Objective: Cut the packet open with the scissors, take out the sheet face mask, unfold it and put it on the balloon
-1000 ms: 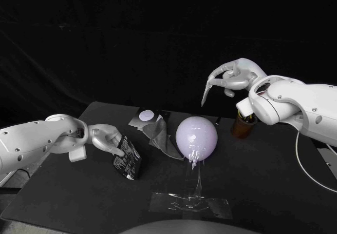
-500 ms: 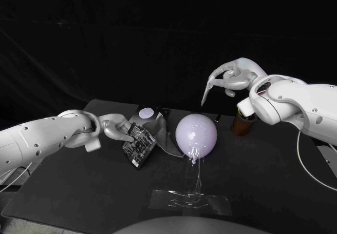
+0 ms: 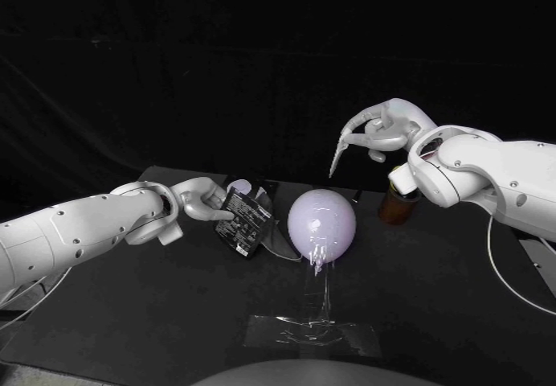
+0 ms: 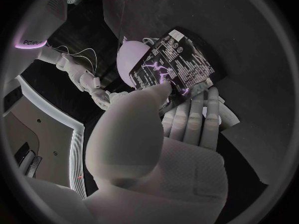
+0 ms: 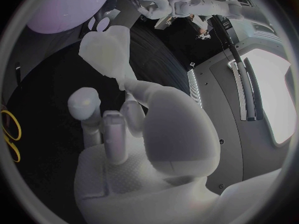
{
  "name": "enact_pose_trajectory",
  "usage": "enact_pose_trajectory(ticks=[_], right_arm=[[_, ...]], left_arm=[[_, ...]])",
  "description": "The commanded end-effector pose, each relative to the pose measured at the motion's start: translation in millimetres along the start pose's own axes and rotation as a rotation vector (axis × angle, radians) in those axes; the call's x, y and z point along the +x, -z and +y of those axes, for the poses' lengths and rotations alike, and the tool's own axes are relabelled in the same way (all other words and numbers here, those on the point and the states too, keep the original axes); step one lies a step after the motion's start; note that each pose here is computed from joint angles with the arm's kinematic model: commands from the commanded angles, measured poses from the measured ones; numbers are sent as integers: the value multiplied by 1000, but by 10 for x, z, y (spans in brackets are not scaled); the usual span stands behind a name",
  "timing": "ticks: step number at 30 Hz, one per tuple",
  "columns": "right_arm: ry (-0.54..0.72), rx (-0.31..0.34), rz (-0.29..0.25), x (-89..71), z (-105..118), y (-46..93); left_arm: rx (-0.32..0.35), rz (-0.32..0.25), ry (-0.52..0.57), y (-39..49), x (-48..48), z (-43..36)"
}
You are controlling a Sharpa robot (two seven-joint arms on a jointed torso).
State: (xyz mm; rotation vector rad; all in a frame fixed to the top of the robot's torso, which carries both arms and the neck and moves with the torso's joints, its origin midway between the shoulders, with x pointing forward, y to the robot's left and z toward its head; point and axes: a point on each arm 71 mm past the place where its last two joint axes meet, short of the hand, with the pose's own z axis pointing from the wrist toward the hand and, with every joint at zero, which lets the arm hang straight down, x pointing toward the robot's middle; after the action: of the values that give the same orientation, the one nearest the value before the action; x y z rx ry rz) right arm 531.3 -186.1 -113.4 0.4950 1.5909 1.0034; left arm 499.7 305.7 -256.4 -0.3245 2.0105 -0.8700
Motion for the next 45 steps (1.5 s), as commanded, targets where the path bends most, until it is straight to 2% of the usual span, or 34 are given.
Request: enact_pose_trajectory(ticks=[1,8,12,16,20,26,30,35,37,40,45], right_arm=[[13,-9,18,19,11,0],[16,-9,19,20,10,-1],[18,-9,19,19,9,-2],[20,-10,19,20,10,-2],[24,-11,19,18,9,-2],[36,-11,18,4,-1,2],[47,-12,16,-7,-8,4],[64,-14,19,-7,-11,-1],[72,-15,20,-4,-11,-2],[90,-17,25,4,-10,-2],[119,-14,27,17,-11,-11]], left_arm=[[-45,-39,-81,-30,-15,-12],[-103,-56,-149,-31,-32,25],[-112,-71,-170,-24,-51,38],[-92,-119,-184,-19,-92,29],[-41,-199,-165,-11,-153,-6],[43,-322,-66,22,-273,-52],[82,-370,30,52,-336,-73],[117,-399,158,75,-399,-99],[138,-396,190,73,-411,-133],[181,-375,227,52,-395,-229],[253,-320,259,-18,-316,-449]])
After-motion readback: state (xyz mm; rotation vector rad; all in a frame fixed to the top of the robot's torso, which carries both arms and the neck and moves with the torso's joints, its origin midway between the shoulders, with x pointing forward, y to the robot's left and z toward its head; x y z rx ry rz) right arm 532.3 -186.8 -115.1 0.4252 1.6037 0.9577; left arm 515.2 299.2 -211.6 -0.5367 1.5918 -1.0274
